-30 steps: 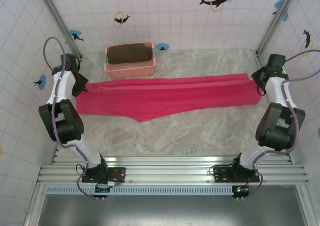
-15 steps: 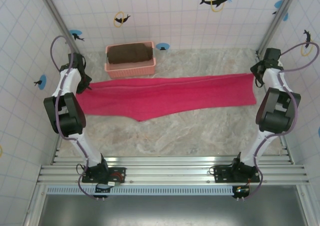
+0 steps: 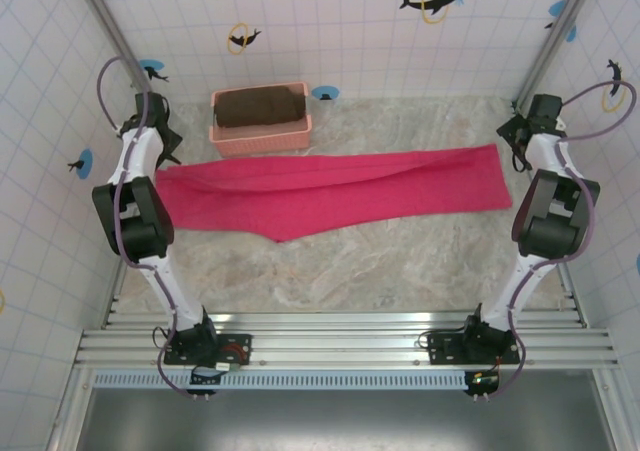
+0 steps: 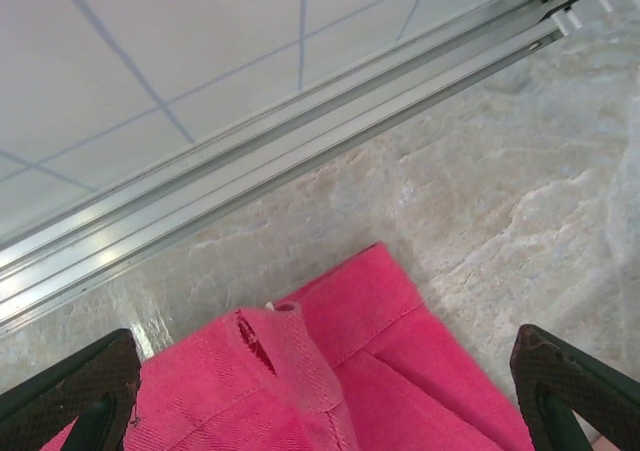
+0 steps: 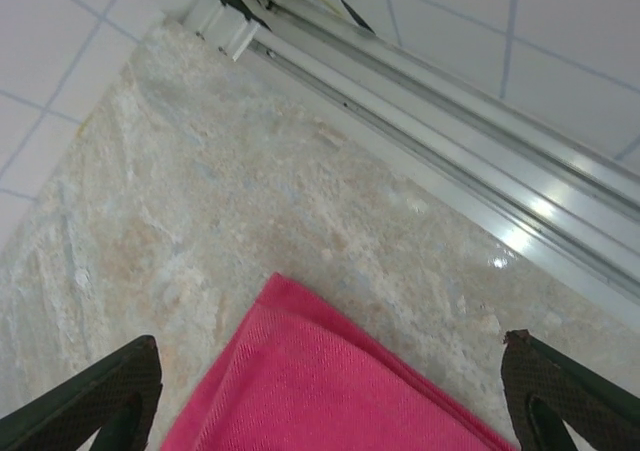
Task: Roll up the long pants
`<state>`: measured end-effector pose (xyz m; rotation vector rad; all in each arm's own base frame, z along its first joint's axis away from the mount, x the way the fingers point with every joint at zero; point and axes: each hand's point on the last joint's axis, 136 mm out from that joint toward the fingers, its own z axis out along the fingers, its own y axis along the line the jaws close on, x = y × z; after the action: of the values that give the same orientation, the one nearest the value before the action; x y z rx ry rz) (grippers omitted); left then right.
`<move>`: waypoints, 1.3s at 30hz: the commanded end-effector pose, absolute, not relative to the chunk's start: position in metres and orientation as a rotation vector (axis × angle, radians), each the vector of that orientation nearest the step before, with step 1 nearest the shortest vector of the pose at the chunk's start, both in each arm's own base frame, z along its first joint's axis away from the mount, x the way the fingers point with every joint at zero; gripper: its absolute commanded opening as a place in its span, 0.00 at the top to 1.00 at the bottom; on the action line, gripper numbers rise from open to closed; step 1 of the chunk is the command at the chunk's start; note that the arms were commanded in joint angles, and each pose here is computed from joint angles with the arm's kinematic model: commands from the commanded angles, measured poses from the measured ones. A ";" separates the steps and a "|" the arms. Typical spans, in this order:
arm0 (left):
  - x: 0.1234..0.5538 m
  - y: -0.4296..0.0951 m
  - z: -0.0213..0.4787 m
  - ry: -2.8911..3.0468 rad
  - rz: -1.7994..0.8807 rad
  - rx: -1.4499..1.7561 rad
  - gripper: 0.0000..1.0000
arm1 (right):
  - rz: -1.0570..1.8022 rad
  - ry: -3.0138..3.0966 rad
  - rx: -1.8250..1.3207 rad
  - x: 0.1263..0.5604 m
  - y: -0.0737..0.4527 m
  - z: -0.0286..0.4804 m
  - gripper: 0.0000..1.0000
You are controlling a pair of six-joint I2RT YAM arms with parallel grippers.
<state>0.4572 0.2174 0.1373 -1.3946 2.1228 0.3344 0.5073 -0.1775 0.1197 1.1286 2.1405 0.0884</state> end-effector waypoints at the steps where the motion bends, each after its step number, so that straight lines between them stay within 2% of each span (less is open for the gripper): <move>1: 0.455 0.211 0.144 2.190 0.334 -1.320 0.03 | 0.113 2.247 1.040 0.496 -0.147 0.118 0.10; 5: 0.442 0.183 0.128 2.295 0.196 -1.270 0.03 | 0.119 2.315 0.978 0.486 -0.118 0.115 0.08; 8: 0.432 0.154 0.114 2.363 0.024 -1.235 0.03 | 0.132 2.327 1.018 0.476 -0.112 0.104 0.00; 13: 0.419 0.114 0.092 2.407 -0.216 -1.255 0.03 | 0.138 2.318 1.049 0.469 -0.111 0.098 0.02; 17: 0.431 0.089 0.070 2.391 -0.405 -1.307 0.03 | 0.137 2.326 1.046 0.468 -0.110 0.100 0.02; 22: 0.456 0.070 0.057 2.355 -0.494 -1.321 0.04 | 0.135 2.331 1.036 0.467 -0.107 0.102 0.02; 25: 0.471 0.063 0.055 2.340 -0.525 -1.324 0.08 | 0.123 2.341 1.037 0.462 -0.107 0.101 0.02; 26: 0.476 0.060 0.054 2.338 -0.528 -1.321 0.13 | 0.117 2.343 1.040 0.460 -0.107 0.100 0.02; 27: 0.479 0.060 0.052 2.336 -0.527 -1.323 0.24 | 0.112 2.343 1.040 0.458 -0.107 0.099 0.02; 28: 0.481 0.060 0.047 2.335 -0.524 -1.325 0.59 | 0.110 2.346 1.042 0.456 -0.107 0.099 0.02; 29: 0.490 0.064 0.051 2.312 -0.521 -1.327 0.81 | 0.109 2.346 1.044 0.455 -0.108 0.098 0.02; 30: 0.495 0.066 0.050 2.302 -0.521 -1.338 0.98 | 0.108 2.350 1.043 0.454 -0.107 0.097 0.02; 31: 0.499 0.068 0.047 2.297 -0.519 -1.345 1.00 | 0.109 2.349 1.043 0.453 -0.107 0.098 0.02; 37: 0.531 0.081 0.058 2.209 -0.509 -1.339 1.00 | 0.112 2.352 1.030 0.452 -0.106 0.103 0.02; 39: 0.539 0.084 0.062 2.198 -0.503 -1.333 0.92 | 0.117 2.354 1.023 0.452 -0.106 0.103 0.02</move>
<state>0.5116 0.0700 0.0423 -1.3502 2.3006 -0.5087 0.4559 -0.1066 0.0863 1.0468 2.3723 0.1241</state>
